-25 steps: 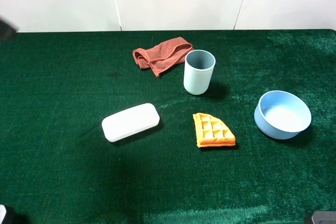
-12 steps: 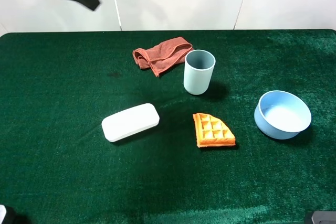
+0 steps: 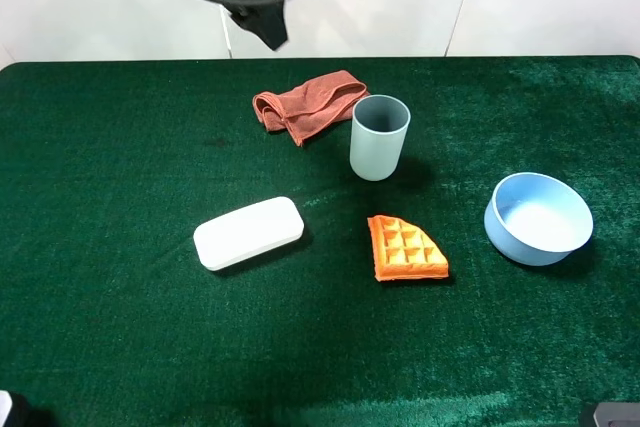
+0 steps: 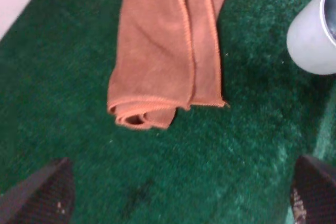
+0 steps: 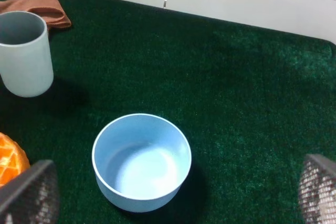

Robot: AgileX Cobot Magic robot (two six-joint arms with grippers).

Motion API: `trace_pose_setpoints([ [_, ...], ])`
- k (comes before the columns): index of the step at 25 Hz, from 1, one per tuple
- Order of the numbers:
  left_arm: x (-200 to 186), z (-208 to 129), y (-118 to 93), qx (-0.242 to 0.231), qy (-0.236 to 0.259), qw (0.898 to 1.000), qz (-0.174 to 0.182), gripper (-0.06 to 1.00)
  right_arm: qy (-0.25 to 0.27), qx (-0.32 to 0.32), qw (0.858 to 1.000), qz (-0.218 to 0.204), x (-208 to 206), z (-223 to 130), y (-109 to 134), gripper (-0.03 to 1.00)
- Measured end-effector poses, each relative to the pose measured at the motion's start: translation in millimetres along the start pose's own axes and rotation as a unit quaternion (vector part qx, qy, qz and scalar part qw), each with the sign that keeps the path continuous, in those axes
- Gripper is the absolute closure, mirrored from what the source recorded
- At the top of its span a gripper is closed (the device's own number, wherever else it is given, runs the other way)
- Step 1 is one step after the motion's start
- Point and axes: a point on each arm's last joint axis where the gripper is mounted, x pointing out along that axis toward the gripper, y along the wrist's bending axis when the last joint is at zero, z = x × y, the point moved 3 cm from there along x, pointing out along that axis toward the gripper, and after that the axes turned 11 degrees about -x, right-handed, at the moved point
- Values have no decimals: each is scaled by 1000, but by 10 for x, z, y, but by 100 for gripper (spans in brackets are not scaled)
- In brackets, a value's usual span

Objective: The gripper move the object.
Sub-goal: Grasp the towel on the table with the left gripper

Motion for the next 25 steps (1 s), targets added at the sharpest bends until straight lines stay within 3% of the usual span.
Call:
trace_pose_setpoints([
  [12,803,-55,46,0,45,999,-8,13,0,0,1000,0,0,0,0,27],
  [25,1218,-142,126,7,55,998,6,13,0,0,1000,0,0,0,0,27],
])
